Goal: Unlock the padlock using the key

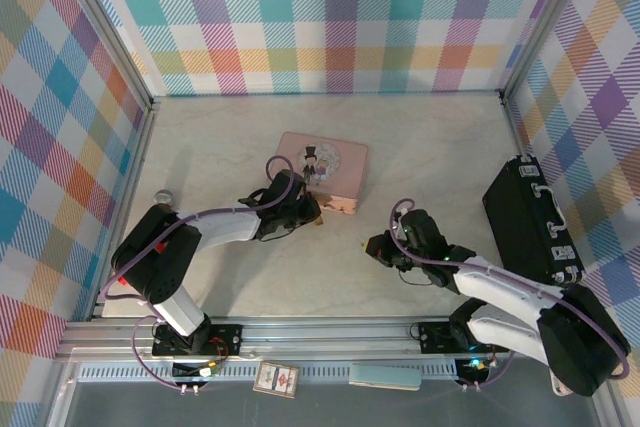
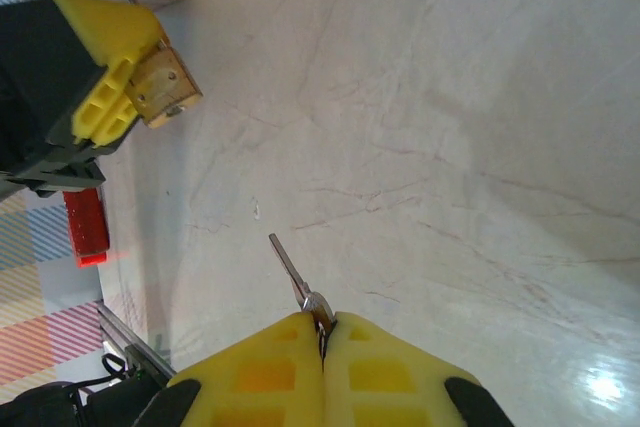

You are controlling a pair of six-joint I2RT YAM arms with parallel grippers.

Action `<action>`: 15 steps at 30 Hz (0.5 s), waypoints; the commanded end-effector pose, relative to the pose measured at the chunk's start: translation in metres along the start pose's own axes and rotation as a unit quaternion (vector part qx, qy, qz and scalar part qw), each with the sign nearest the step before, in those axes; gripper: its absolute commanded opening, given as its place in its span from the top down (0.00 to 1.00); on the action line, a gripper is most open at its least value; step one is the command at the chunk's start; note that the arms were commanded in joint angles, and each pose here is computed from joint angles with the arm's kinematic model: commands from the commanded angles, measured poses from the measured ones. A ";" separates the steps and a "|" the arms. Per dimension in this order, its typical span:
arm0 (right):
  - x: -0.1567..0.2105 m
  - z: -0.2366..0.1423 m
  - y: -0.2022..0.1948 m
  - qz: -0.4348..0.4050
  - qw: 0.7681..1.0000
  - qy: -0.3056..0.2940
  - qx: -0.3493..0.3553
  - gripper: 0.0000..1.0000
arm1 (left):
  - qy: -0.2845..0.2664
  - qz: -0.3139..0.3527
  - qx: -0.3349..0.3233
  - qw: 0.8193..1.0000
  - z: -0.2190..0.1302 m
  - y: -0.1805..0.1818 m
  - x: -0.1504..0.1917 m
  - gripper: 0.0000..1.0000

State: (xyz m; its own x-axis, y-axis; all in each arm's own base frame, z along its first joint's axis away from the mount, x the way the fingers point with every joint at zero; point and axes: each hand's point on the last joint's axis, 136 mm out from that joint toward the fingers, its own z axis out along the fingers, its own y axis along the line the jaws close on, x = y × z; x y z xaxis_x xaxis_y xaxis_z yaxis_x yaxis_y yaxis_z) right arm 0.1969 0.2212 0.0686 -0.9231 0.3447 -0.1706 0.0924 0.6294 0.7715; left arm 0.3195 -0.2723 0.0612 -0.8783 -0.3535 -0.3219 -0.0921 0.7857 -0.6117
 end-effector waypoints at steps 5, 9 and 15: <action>-0.003 0.015 0.023 0.057 0.995 0.002 -0.076 1.00 | -0.013 -0.026 0.043 0.999 0.001 -0.032 -0.004 1.00; -0.006 0.018 0.025 0.086 0.992 -0.004 -0.091 1.00 | -0.015 -0.039 0.059 0.997 0.002 -0.038 -0.001 1.00; -0.013 0.019 0.037 0.116 0.985 -0.017 -0.129 1.00 | -0.021 -0.066 0.081 0.994 0.002 -0.047 0.001 1.00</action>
State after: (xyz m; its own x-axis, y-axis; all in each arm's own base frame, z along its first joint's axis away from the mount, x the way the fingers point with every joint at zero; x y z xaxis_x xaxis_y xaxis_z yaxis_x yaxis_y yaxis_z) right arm 0.2129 0.2459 0.0709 -0.8866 0.4624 -0.0122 0.2095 0.4248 0.8807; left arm 0.3162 -0.2944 0.0678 -0.8634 -0.4377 -0.2510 -0.1579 0.7068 -0.6896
